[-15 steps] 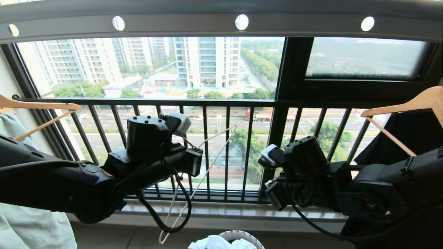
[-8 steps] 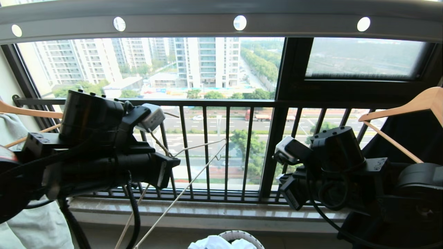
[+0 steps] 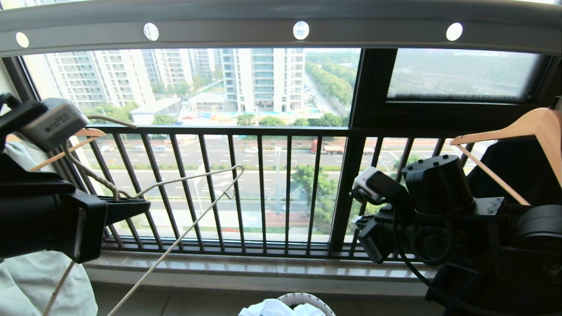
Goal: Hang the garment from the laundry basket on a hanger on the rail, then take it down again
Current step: Hang the clothes rack on the clothesline
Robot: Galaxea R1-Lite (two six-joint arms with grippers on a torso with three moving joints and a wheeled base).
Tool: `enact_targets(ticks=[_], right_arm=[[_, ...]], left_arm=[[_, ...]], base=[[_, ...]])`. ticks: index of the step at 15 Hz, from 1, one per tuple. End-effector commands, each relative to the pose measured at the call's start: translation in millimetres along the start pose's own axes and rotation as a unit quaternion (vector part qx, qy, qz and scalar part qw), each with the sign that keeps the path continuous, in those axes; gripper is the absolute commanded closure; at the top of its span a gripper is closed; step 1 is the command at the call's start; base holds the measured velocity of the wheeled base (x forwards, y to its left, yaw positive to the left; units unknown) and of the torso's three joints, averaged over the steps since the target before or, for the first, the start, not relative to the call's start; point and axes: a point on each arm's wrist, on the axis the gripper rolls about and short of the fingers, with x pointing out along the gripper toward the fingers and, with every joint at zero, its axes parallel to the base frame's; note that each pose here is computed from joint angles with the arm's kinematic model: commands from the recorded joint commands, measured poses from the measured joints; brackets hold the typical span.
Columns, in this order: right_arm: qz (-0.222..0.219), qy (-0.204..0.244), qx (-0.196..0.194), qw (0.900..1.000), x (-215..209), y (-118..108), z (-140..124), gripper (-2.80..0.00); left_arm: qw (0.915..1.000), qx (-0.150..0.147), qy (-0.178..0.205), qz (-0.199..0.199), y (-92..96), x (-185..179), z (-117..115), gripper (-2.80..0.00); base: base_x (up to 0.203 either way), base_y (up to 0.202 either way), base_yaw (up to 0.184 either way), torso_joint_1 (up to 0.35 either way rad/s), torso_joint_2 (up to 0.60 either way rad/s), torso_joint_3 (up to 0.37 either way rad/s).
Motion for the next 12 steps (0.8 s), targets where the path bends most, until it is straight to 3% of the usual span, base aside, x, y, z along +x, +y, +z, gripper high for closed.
enact_targets(ticks=[1, 12], right_arm=[[-0.001, 0.002, 0.000, 1.000, 1.2, -0.7, -1.2, 0.00], [-0.001, 0.000, 0.002, 1.000, 0.7, -0.5, -1.2, 0.00]], left_arm=[[0.9997, -0.004, -0.020, 0.014, 2.7, -23.6, 16.9, 0.00], [0.9978, -0.010, -0.011, 0.064, 12.1, 12.0, 83.6, 0.00]], base=[[0.000, 0.000, 0.000, 0.000, 0.00, 0.000], [0.000, 0.000, 0.000, 0.000, 0.00, 0.000]])
